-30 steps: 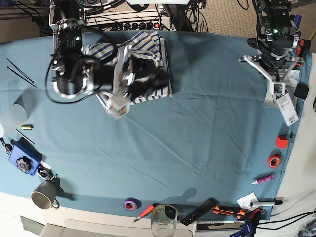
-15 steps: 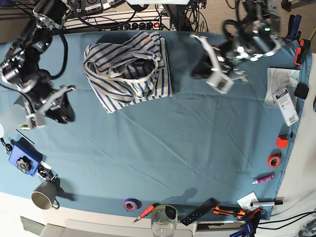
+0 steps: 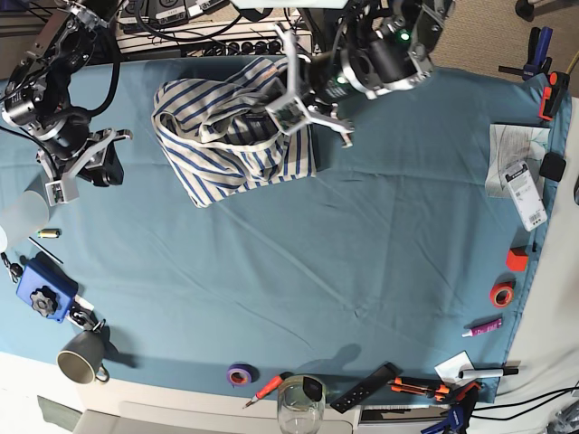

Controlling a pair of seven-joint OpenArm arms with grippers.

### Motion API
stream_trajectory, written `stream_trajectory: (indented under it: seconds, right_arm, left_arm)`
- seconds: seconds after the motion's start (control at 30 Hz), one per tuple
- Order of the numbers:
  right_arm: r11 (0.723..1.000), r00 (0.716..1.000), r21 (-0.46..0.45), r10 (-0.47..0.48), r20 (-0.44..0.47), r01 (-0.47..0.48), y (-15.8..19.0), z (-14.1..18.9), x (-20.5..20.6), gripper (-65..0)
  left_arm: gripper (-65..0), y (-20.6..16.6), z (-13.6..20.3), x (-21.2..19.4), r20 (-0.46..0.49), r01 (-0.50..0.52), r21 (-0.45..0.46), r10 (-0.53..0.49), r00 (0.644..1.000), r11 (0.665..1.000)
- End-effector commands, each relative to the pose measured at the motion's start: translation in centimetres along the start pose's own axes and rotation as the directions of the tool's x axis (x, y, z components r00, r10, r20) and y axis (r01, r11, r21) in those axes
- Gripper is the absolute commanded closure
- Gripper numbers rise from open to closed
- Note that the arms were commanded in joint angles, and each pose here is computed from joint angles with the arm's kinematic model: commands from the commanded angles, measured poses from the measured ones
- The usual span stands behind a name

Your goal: Fold the T-shirt properly

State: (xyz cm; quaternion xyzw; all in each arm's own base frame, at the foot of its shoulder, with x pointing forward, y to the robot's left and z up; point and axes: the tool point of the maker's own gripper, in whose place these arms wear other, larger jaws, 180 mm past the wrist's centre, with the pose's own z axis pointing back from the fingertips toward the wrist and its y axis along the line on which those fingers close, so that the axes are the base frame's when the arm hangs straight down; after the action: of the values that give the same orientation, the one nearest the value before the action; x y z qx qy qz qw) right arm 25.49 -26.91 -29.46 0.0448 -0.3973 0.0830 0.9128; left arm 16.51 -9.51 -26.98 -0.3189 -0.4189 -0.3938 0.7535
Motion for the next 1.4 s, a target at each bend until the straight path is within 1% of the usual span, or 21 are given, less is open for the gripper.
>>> stream_trajectory:
  seconds: [0.0,0.03,0.07,0.13,0.2,0.3,0.4,0.5,0.6,0.7,0.87,1.03,1.07,1.1,1.13,1.2,1.23,1.37]
  right_arm:
    - [1.0,0.999,-0.021,0.021,0.03,-0.021,-0.5,0.5,1.0,-14.9]
    - [0.999,1.0,-0.032,0.025,0.019,-0.024,-0.7,0.5,0.8,-14.9]
    - [0.999,1.0,-0.041,0.027,0.008,-0.026,-0.8,0.5,0.5,-14.9]
    - [0.998,1.0,-0.05,0.029,-0.006,-0.029,-1.0,0.5,0.1,-14.9]
    - [0.998,0.999,-0.052,0.029,-0.017,-0.03,-1.0,0.6,-0.2,-14.9]
    - [0.998,0.999,-0.052,0.028,-0.026,-0.029,-1.0,0.6,-0.6,-14.9]
    - [0.996,0.999,-0.077,0.036,-0.037,-0.039,-1.5,0.6,-0.7,-14.9]
    - [0.994,0.998,-0.101,0.044,-0.044,-0.048,-1.9,0.7,-0.8,-14.9]
    - [0.993,0.998,-0.109,0.046,-0.048,-0.051,-2.0,0.7,-0.9,-14.9]
    - [0.993,0.998,-0.109,0.046,-0.048,-0.051,-2.0,0.7,-0.9,-14.9]
    - [0.993,0.998,-0.109,0.046,-0.046,-0.05,-2.0,0.7,-0.8,-14.9]
    - [0.993,0.998,-0.109,0.046,-0.043,-0.051,-2.0,0.7,-0.8,-14.9]
    - [0.993,0.998,-0.109,0.046,-0.043,-0.051,-2.0,0.7,-0.8,-14.9]
    - [0.993,0.998,-0.109,0.046,-0.043,-0.051,-2.0,0.7,-0.8,-14.9]
    - [0.993,0.998,-0.109,0.046,-0.042,-0.051,-2.0,0.7,-0.8,-14.9]
    - [0.993,0.998,-0.109,0.047,-0.036,-0.051,-2.0,0.7,-0.6,-14.9]
    - [0.993,0.998,-0.11,0.047,-0.031,-0.051,-2.0,0.7,-0.5,-14.9]
    - [0.993,0.999,-0.11,0.05,-0.01,-0.051,-2.0,0.7,-0.2,-14.9]
  left_arm:
    - [-18.1,-0.2,0.1,1.6,0.061,0.004,-0.002,-0.004,0.998,1.0]
    - [-21.6,-0.1,0.0,1.9,0.069,-0.009,0.009,0.009,0.998,1.0]
    - [-23.1,0.1,-0.1,2.1,0.071,-0.022,0.022,0.021,0.997,1.0]
    - [-23.2,0.7,-0.4,2.3,0.063,-0.001,0.062,-0.003,0.998,0.998]
    - [-23.2,1.0,-0.9,2.3,0.048,0.026,0.082,-0.03,0.998,0.996]
    - [-23.3,0.7,-2.1,1.5,0.014,0.04,0.055,-0.041,0.999,0.998]
    - [-23.3,-0.2,-3.0,0.8,-0.017,0.059,0.015,-0.058,0.998,0.998]
    - [-23.3,-1.2,-3.3,1.0,-0.014,0.051,-0.011,-0.052,0.999,0.999]
    - [-23.3,-2.1,-3.5,1.8,0.007,0.015,-0.046,-0.015,1.0,0.999]
    - [-23.3,-2.3,-3.9,2.4,0.02,0.01,-0.045,-0.01,1.0,0.999]
    - [-23.3,-2.1,-4.9,1.4,-0.015,0.0,-0.035,0.0,1.0,0.999]
    - [-23.0,-1.9,-5.1,1.6,0.002,-0.005,-0.026,0.005,1.0,1.0]
    - [-21.8,-1.6,-5.1,1.6,0.0,-0.014,-0.012,0.014,1.0,1.0]
    - [-18.7,-1.4,-5.1,1.5,-0.003,-0.025,0.003,0.025,1.0,1.0]
    - [-13.9,-1.1,-5.1,1.4,-0.011,-0.03,0.017,0.03,0.999,0.999]
    - [-1.6,-1.1,-5.1,0.9,-0.037,-0.029,0.019,0.03,0.999,0.999]
    - [0.0,-1.2,-5.1,0.6,-0.054,-0.027,0.016,0.028,0.998,0.999]
    - [0.0,-1.2,-4.9,-1.0,-0.144,-0.028,0.017,0.03,0.989,0.999]
